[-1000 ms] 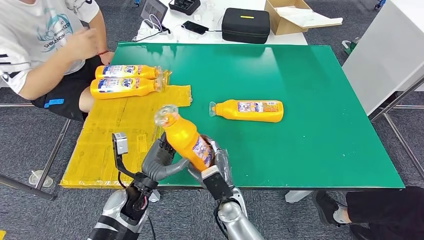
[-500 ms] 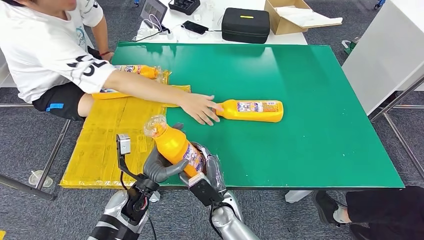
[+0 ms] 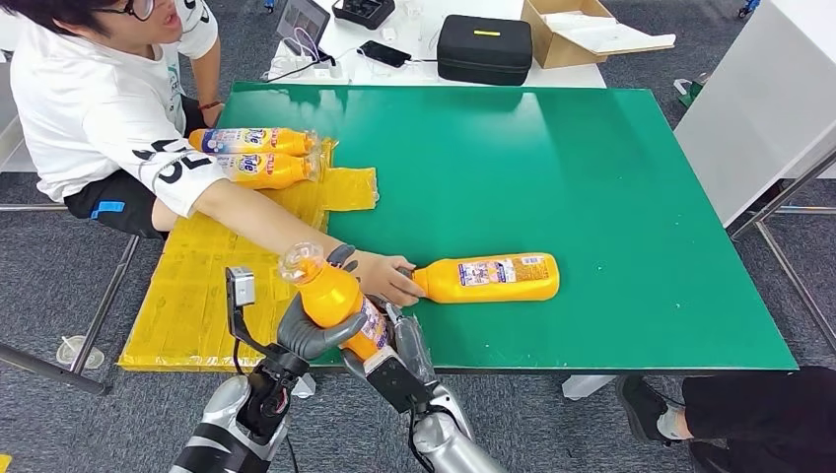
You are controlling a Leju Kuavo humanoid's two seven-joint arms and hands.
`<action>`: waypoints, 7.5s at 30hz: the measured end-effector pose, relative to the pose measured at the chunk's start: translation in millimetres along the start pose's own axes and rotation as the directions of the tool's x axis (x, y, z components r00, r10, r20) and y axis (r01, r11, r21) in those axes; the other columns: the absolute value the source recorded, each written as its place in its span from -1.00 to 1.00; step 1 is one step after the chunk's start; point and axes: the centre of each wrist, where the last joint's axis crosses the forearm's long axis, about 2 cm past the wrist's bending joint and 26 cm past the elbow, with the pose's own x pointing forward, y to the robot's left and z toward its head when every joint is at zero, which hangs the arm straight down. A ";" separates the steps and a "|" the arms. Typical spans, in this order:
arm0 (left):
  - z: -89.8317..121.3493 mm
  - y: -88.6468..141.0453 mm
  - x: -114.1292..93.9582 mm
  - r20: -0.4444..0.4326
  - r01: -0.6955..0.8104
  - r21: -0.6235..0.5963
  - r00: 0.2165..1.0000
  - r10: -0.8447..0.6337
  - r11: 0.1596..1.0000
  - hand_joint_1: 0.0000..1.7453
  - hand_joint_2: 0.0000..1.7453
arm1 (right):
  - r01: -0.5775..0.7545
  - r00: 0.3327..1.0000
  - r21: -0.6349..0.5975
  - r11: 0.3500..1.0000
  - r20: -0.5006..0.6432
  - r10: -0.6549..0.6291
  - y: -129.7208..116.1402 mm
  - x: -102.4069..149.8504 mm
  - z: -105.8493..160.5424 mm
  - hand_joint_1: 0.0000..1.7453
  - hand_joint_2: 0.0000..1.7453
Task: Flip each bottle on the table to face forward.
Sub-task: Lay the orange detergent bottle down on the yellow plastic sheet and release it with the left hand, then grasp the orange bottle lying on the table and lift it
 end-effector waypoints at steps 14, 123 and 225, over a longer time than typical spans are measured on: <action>2.4 1.3 0.1 0.019 -0.021 -0.007 1.000 0.021 1.000 1.00 1.00 | 0.020 1.000 0.022 1.000 -0.011 -0.020 5.1 0.3 0.4 -0.95 0.00; 36.1 145.5 68.4 -0.181 0.839 -0.442 0.261 -0.948 0.316 -1.00 -1.00 | 0.255 0.941 -0.130 0.958 0.263 -0.214 -38.6 66.2 -41.7 -1.00 -1.00; -23.2 89.0 80.4 0.075 0.581 0.591 0.651 -0.755 0.560 -1.00 1.00 | -0.467 0.523 0.750 0.468 -0.193 0.830 -297.8 -13.7 -69.7 -1.00 1.00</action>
